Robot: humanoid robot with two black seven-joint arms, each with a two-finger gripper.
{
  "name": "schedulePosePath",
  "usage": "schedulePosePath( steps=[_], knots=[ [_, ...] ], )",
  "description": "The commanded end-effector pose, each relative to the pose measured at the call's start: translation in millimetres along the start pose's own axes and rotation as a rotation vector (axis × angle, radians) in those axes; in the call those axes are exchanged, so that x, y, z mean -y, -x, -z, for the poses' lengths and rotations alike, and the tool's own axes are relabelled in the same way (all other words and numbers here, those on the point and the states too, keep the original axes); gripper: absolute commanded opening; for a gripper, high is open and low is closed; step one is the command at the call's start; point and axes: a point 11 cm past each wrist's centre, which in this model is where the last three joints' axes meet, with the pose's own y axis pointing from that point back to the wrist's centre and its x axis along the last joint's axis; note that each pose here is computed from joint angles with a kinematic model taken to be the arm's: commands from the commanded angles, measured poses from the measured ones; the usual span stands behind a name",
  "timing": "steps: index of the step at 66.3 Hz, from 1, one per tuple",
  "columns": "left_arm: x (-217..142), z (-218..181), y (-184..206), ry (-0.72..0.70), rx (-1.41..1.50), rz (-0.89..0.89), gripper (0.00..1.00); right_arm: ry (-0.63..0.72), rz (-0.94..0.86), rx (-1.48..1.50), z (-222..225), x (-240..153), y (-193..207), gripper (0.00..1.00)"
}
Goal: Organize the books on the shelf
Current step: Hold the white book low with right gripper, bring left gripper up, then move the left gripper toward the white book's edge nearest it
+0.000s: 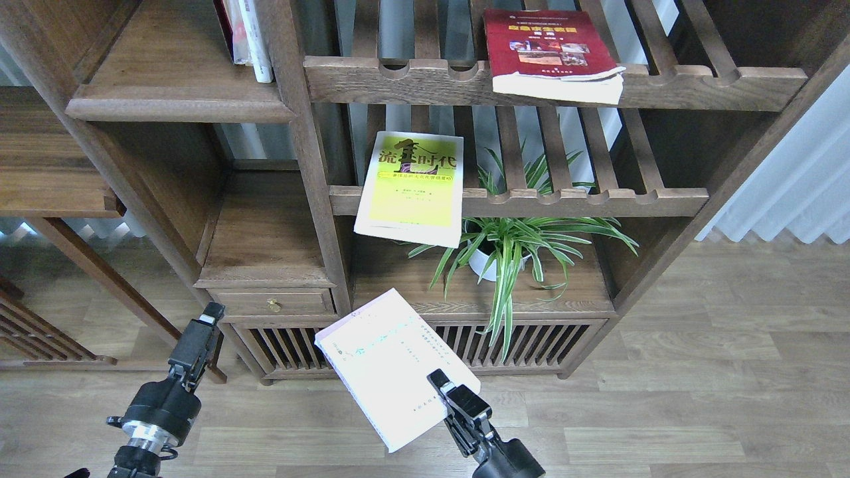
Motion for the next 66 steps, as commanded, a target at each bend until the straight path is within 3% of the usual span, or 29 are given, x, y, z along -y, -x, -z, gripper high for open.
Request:
schedulePosePath(
  steps=[1,42,66],
  knots=[
    [-2,14,12,-0.004,-0.071,0.025,1.0,-0.002,-0.001,0.004,-1,2,-1,0.04],
    [-8,53,21,0.191,-0.405,-0.003,1.0,-0.038,0.018,-0.004,12,9,5,0.04],
    [-10,33,6,0.277,-0.521,-0.072,1.0,-0.043,0.023,-0.009,15,11,6,0.04]
  ],
)
